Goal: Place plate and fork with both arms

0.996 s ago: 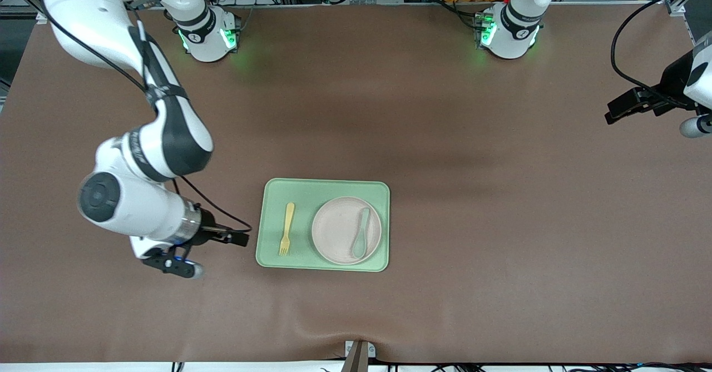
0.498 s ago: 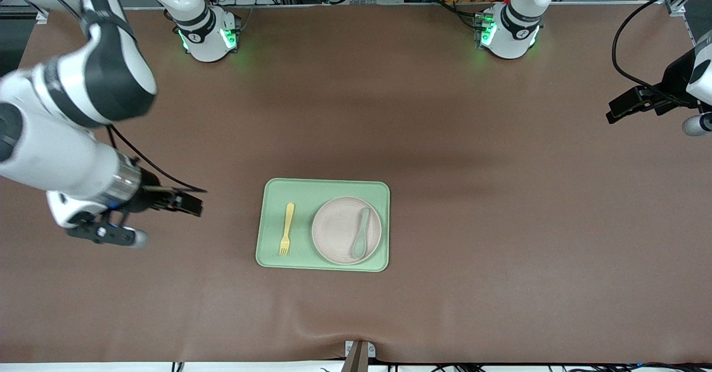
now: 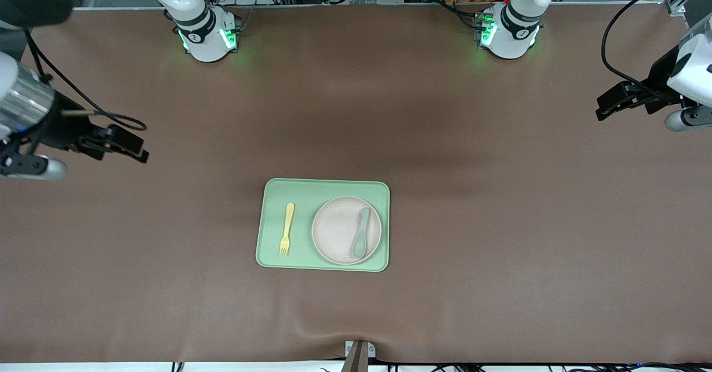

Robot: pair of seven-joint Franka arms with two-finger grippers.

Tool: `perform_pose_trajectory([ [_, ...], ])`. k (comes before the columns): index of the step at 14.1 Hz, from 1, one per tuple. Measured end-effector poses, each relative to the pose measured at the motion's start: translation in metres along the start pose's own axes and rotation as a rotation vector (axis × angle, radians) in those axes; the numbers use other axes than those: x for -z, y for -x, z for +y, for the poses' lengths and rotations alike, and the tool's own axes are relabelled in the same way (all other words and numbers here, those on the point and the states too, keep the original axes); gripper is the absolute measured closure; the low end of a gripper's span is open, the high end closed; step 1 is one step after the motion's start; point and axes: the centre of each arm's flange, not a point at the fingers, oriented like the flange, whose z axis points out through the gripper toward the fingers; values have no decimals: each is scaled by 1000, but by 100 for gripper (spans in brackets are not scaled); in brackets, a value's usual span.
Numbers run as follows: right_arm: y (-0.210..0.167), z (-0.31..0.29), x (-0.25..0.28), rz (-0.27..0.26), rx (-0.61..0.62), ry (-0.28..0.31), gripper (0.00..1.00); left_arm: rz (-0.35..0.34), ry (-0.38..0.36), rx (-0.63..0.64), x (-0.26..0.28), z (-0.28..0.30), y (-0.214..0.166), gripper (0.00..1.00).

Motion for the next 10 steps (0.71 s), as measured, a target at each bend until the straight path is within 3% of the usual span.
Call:
perform_pose_trajectory([
  [5, 60, 8, 10, 27, 8, 50, 0, 18, 3, -7, 11, 2, 7, 0],
  [7, 60, 11, 12, 57, 22, 100, 0, 23, 4, -10, 15, 3, 10, 0],
  [10, 46, 16, 14, 81, 99, 114, 0, 25, 4, -16, 16, 6, 11, 0],
])
